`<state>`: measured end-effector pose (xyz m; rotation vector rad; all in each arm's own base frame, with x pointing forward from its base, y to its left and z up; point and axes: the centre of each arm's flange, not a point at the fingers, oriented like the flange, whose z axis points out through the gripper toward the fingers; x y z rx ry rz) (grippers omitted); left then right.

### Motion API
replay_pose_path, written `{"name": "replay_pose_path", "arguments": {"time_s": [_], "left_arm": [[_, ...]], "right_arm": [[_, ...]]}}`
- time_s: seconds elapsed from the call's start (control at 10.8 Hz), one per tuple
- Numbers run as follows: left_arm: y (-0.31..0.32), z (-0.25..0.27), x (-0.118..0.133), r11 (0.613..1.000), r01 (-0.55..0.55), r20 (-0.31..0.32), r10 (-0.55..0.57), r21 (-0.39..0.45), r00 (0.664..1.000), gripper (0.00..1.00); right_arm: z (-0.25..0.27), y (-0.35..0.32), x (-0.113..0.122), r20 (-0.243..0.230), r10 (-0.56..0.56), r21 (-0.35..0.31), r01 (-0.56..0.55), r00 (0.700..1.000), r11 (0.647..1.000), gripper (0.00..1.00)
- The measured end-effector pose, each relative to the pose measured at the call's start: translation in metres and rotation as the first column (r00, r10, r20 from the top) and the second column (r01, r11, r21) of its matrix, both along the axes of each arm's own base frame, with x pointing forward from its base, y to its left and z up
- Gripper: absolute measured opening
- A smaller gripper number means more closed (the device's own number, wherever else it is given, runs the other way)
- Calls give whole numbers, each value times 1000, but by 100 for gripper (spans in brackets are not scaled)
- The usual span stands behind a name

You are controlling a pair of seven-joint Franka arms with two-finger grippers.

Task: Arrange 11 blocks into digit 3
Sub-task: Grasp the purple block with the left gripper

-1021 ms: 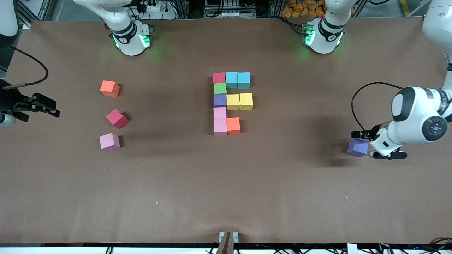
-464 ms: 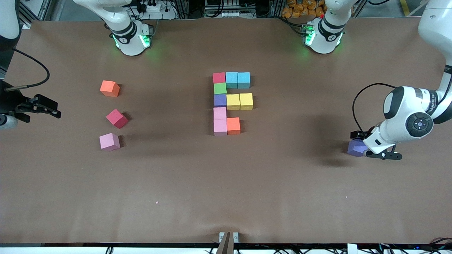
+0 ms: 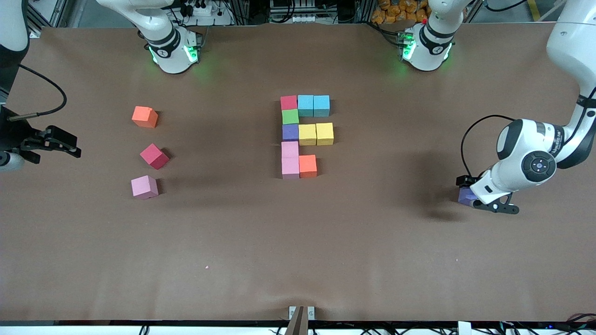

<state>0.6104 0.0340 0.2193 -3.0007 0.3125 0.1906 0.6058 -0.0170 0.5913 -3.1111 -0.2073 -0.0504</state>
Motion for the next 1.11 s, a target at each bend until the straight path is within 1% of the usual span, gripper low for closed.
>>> {"name": "replay_pose_path", "arguments": {"time_s": [0.28,0.46,0.74,0.84,0.93,1.11], "left_arm": [[0,-8,1,999,39,9,-39,20,999,100],[0,-9,1,999,44,13,-45,21,999,99],[0,-11,1,998,55,12,-55,23,998,85],[0,-13,1,997,65,12,-66,29,998,82],[0,-15,1,997,72,11,-72,33,997,82],[-1,-16,2,994,106,9,-106,32,994,59]], "right_arm": [[0,2,0,0,4,0,-4,1000,1000,100],[0,2,0,0,4,0,-4,1000,1000,100],[0,2,0,0,4,0,-4,1000,1000,100],[0,2,0,0,4,0,-4,1000,1000,100],[0,3,0,0,4,0,-4,1000,1000,100],[0,3,0,0,4,0,-4,1000,1000,100]]}}
